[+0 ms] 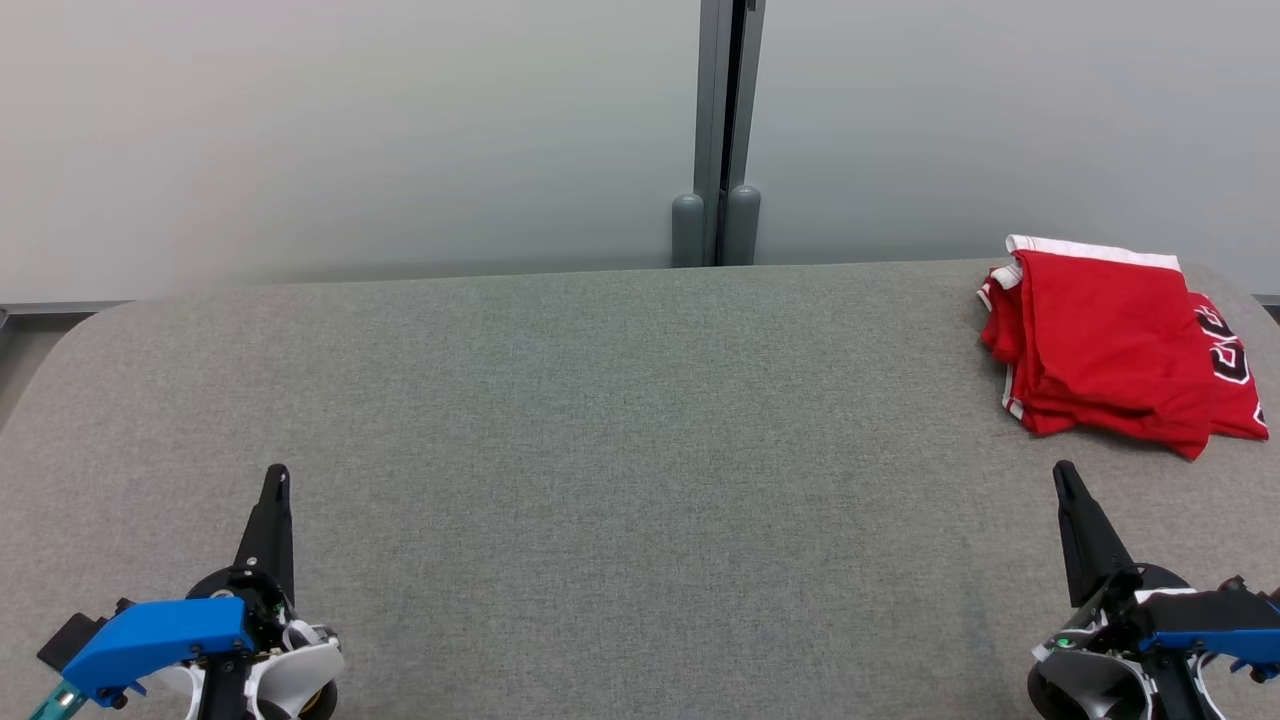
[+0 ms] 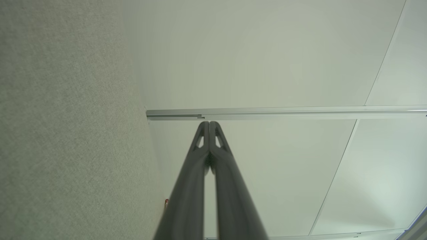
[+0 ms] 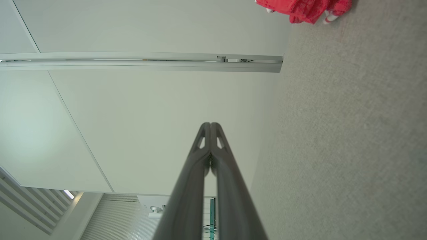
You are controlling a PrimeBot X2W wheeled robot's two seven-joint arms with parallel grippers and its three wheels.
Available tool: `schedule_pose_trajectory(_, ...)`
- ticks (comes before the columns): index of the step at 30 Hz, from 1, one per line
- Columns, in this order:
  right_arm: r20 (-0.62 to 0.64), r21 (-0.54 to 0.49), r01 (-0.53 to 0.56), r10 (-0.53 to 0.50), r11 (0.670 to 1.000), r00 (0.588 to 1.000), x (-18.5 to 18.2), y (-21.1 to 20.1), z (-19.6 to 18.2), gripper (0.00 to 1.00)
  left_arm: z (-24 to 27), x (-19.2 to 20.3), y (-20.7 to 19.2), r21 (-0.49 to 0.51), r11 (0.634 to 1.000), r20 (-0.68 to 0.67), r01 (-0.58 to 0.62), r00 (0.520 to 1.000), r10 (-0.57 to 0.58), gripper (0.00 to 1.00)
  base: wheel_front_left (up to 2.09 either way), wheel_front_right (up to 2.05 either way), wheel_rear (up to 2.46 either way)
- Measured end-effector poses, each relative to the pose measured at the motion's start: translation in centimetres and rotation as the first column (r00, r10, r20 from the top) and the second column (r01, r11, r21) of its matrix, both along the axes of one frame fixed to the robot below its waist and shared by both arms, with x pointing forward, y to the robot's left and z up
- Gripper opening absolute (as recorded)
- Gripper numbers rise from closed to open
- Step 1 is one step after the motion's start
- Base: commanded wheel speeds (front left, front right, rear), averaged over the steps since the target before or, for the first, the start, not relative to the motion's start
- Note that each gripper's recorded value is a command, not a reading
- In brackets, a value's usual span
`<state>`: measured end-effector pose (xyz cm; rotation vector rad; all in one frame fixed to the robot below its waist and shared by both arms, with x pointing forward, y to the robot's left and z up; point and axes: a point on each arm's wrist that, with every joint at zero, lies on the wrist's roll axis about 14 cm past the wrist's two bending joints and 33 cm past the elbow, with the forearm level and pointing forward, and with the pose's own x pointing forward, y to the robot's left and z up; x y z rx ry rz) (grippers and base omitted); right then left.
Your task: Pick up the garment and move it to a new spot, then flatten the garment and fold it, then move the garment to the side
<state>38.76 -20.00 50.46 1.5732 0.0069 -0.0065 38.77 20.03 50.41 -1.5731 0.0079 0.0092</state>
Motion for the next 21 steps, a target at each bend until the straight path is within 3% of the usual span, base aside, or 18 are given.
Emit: schedule_pose_trajectory(21,0.0,0.0,0.0,0.0,1.0,1.0,0.0,0.0,0.01,0.0,0.0,0.0,0.0,0.0,1.0,0.0,0.0,1.0,0.0,0.0,0.0,0.0,0.0)
